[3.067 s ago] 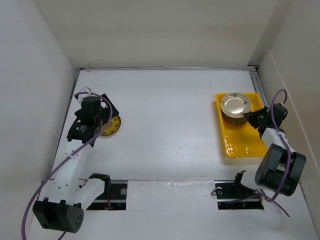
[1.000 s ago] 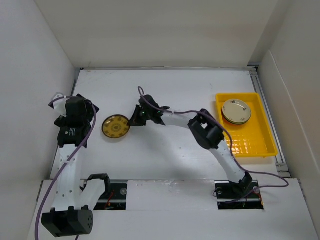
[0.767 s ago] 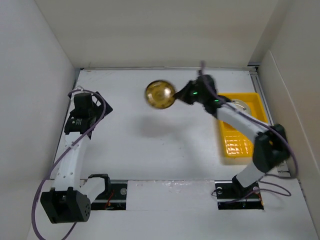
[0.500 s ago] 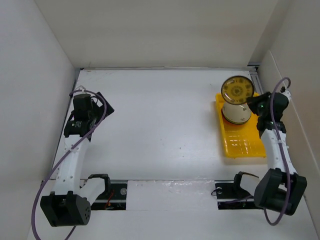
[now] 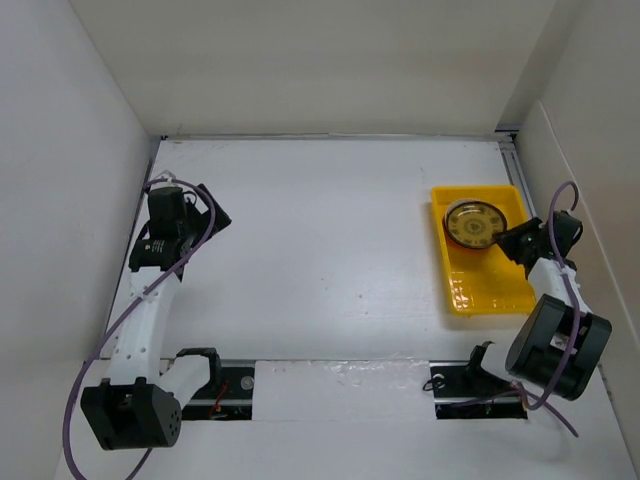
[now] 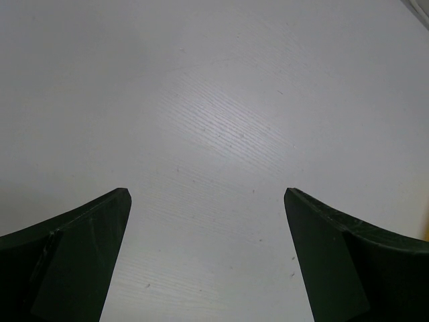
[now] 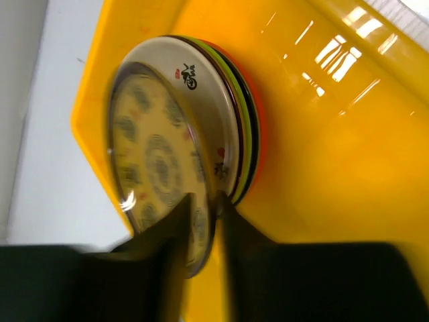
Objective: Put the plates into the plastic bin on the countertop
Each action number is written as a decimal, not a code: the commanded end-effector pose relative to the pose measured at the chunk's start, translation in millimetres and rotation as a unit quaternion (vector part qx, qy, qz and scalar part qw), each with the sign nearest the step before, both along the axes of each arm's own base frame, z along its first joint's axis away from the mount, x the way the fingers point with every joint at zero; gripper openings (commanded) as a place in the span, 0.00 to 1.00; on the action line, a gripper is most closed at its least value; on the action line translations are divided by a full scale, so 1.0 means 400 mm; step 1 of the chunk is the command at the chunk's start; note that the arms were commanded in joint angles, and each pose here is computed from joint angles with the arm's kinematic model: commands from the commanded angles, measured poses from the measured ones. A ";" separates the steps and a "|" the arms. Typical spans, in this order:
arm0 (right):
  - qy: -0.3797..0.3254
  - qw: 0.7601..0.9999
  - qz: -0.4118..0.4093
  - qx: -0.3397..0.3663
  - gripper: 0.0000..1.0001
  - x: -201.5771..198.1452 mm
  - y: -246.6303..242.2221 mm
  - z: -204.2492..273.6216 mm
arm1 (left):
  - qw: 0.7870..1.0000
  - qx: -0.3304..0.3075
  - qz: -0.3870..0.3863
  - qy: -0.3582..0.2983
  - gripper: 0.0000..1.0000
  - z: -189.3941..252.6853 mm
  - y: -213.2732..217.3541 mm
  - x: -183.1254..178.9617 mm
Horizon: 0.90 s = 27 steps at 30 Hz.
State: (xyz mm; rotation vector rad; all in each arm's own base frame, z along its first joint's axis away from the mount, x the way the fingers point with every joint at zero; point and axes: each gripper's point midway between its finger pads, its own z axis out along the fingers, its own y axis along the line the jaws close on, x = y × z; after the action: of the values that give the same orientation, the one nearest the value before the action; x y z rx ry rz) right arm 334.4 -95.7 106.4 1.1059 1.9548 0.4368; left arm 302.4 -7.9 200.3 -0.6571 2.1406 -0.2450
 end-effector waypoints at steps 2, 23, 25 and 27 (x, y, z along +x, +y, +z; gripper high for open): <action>-0.057 0.998 0.013 -0.017 0.46 0.041 -0.012 0.074 | 1.000 0.001 -0.016 -0.013 1.00 0.013 -0.009 0.012; -0.160 0.948 0.210 -0.178 1.00 -0.148 0.362 0.499 | 0.998 0.009 -0.029 -0.060 1.00 0.077 -0.019 -0.008; -0.160 0.936 0.257 -0.178 1.00 -0.212 0.428 0.519 | 0.997 0.010 -0.029 -0.072 1.00 0.103 -0.019 -0.020; -0.167 0.930 0.272 -0.183 1.00 -0.268 0.441 0.544 | 0.995 0.010 -0.029 -0.090 1.00 0.149 -0.020 -0.048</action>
State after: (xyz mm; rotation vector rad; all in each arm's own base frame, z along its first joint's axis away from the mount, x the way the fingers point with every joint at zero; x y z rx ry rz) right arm 259.8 91.9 310.4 0.2425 1.8993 0.5858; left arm 292.7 -14.1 225.5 -0.5931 2.0692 -0.2860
